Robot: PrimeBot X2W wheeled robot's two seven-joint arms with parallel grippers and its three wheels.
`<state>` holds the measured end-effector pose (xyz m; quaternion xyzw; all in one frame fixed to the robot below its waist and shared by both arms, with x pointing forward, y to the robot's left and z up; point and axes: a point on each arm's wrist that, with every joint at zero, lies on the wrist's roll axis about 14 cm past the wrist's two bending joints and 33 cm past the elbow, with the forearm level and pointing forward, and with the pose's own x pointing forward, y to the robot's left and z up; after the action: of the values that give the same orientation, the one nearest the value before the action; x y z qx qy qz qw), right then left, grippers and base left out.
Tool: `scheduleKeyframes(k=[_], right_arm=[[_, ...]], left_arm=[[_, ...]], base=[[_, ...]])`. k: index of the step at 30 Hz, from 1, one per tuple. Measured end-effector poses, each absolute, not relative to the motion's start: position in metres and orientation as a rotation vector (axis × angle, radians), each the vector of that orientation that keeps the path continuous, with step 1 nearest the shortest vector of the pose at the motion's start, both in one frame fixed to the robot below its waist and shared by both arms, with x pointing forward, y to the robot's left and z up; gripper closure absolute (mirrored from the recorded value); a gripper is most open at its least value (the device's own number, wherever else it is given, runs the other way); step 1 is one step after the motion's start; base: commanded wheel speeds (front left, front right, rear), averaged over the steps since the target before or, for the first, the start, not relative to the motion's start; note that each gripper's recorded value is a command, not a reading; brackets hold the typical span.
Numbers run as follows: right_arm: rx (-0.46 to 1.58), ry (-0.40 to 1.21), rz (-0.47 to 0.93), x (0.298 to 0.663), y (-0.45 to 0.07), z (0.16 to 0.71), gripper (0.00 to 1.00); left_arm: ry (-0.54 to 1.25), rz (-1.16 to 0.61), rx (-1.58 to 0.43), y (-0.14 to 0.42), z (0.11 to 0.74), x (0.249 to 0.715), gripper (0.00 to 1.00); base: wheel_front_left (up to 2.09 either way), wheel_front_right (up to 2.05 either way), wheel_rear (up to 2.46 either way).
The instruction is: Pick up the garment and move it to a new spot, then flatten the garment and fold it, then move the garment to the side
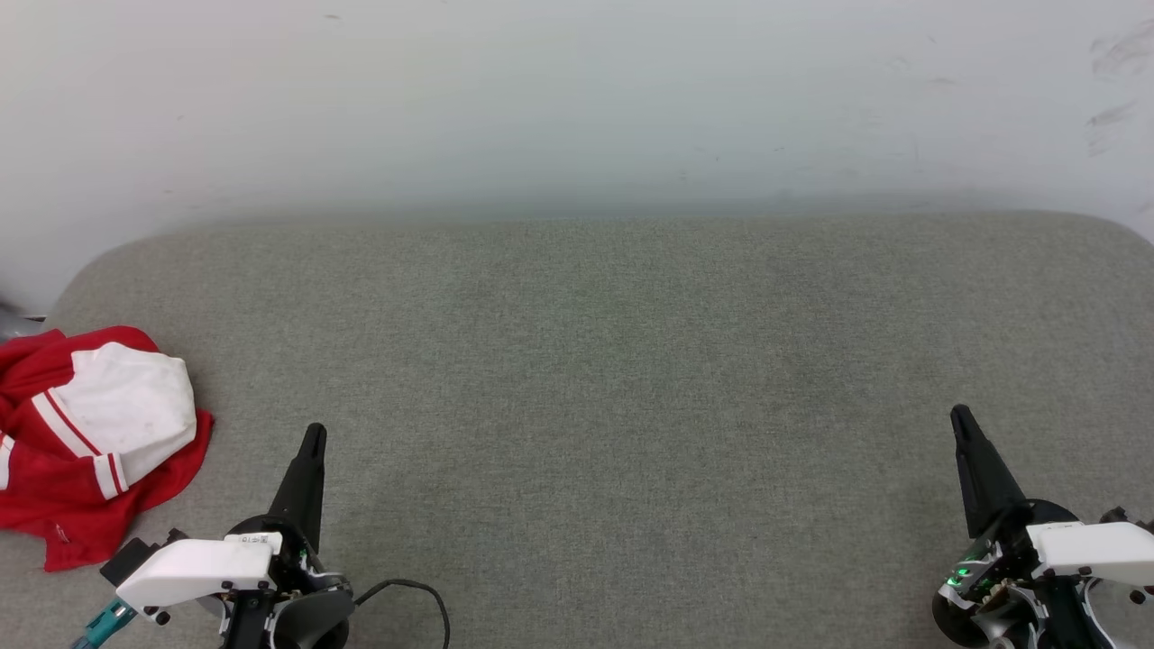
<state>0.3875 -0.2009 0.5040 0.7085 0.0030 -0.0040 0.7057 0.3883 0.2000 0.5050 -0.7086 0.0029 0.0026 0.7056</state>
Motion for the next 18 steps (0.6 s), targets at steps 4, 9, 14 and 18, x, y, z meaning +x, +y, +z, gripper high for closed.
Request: scheduleKeyframes(k=[4, 9, 14, 18], right_arm=[[1.575, 0.007, -0.009, 0.387, -0.201, 0.504, 1.0], [1.578, 0.046, -0.052, 0.379, -0.201, 0.486, 0.0], [1.575, 0.036, -0.049, 0.379, -0.199, 0.489, 0.0], [1.569, 0.022, -0.037, 0.38, -0.196, 0.494, 0.0]], left_arm=[[0.006, 0.006, -1.575, 0.2, 0.505, 0.388, 1.0], [0.049, 0.048, -1.58, 0.199, 0.487, 0.38, 0.0], [0.044, 0.04, -1.576, 0.196, 0.49, 0.38, 0.0], [0.035, 0.026, -1.569, 0.193, 0.494, 0.382, 0.0]], base=[[0.0, 0.0, 0.0], [0.0, 0.0, 0.0], [0.0, 0.0, 0.0], [0.0, 0.0, 0.0]])
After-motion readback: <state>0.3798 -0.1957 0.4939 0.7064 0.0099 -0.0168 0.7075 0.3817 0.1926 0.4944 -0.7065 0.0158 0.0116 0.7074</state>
